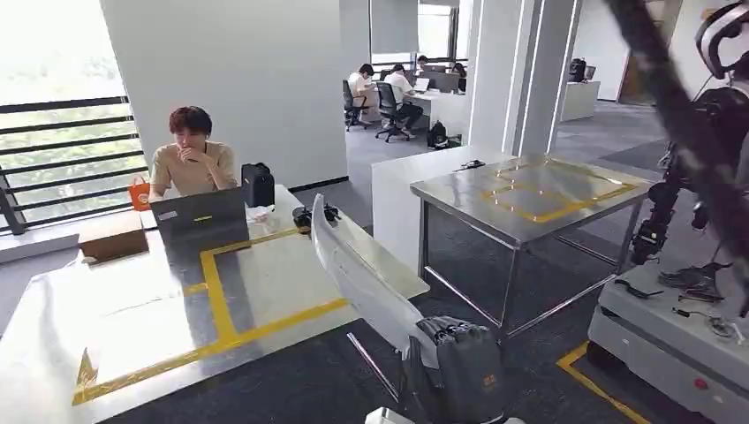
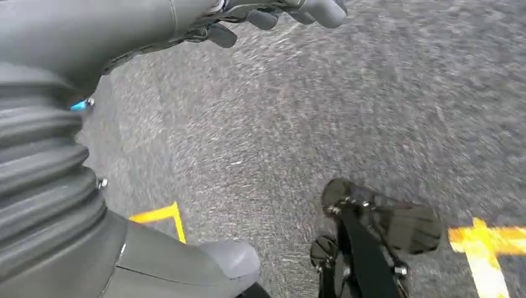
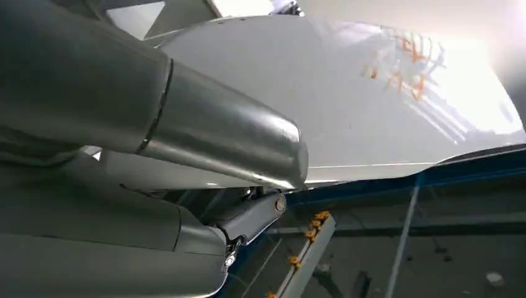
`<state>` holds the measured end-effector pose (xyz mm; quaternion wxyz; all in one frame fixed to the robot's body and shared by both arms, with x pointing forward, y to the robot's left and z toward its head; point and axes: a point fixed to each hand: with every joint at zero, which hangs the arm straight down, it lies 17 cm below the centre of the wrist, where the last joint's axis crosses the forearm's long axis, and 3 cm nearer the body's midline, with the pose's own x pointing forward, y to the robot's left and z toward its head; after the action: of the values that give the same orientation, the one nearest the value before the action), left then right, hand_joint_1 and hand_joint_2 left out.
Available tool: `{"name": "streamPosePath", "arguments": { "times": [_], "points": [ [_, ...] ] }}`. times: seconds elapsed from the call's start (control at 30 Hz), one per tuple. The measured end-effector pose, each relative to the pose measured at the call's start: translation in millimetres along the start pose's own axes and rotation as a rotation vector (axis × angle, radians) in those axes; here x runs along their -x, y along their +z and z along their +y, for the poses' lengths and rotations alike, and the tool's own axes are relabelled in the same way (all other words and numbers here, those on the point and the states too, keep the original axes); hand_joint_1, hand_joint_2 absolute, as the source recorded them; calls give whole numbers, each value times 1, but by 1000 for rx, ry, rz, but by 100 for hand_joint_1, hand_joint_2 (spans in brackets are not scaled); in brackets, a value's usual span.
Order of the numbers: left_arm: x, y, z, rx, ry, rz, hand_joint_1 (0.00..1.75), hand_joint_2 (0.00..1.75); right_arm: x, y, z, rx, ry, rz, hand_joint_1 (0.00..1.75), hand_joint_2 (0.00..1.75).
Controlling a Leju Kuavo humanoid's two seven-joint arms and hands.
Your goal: Take the parts from the cabinet and place them on the table.
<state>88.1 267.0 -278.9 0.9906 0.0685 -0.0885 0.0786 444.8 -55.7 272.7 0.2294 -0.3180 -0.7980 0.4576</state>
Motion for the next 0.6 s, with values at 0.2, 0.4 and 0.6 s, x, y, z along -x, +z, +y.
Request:
{"name": "streamPosePath", "arguments": {
  "times": [0.2,0.4,0.6],
  "points": [
    [-2,-1,3,-6,0,-3,0,175,5,0,-7,25,0,1,175,0],
    [-2,-1,7,-12,0,-2,0,175,9,3,-8,35,-9,5,175,0],
    [0,-1,6,-12,-3,1,0,175,18,8,-6,29,-31,31,175,0]
  ]
}}
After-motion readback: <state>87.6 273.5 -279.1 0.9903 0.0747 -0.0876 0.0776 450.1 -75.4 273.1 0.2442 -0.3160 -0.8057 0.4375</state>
